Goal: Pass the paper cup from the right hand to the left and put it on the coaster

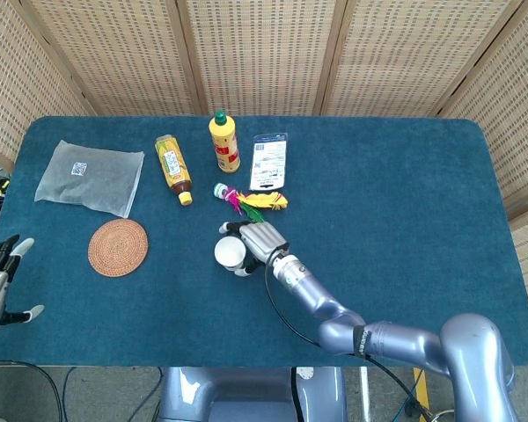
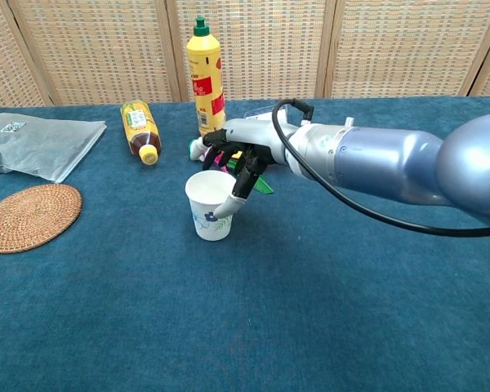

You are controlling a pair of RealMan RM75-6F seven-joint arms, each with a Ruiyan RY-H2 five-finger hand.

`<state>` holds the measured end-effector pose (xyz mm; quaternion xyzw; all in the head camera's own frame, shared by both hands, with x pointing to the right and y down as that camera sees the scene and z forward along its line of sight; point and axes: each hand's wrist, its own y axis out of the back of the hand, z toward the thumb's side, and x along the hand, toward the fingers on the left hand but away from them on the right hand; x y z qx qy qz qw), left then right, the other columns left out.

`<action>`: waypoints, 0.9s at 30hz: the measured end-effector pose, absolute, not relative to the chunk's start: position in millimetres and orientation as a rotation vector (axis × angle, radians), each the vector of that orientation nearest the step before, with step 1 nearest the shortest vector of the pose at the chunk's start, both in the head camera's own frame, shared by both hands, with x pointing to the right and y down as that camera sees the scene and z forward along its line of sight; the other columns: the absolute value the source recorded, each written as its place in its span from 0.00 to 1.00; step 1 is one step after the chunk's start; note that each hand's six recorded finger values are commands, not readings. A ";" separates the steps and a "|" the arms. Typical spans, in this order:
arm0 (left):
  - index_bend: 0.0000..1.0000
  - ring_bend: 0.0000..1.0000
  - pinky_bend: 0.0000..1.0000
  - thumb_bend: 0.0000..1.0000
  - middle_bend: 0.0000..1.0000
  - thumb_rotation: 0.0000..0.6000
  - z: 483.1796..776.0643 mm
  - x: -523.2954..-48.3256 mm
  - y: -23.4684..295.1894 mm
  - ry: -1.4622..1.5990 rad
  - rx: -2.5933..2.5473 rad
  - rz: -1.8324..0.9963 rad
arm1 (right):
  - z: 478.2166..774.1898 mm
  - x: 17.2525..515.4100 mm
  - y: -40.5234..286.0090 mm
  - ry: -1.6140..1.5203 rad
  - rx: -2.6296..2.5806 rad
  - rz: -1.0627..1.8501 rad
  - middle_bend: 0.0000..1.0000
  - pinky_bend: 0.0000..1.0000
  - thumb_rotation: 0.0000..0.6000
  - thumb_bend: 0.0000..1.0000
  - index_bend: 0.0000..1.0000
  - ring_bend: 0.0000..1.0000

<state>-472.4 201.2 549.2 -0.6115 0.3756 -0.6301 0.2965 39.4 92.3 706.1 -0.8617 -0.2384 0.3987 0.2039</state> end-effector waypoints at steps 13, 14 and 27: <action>0.00 0.00 0.00 0.00 0.00 1.00 547.5 -467.6 201.4 0.986 -1.627 -1.652 | 633.6 116.8 89.0 -0.648 -2.217 1.036 0.04 0.00 1.00 0.00 0.10 0.00; 0.00 0.00 0.00 0.00 0.00 1.00 547.6 -465.3 200.6 0.977 -1.635 -1.643 | 628.8 126.8 87.6 -0.650 -2.174 1.028 0.04 0.00 1.00 0.00 0.10 0.00; 0.00 0.00 0.00 0.00 0.00 1.00 560.8 -402.5 144.9 0.803 -1.720 -1.357 | 596.8 333.8 119.8 -0.767 -1.660 1.132 0.00 0.00 1.00 0.00 0.06 0.00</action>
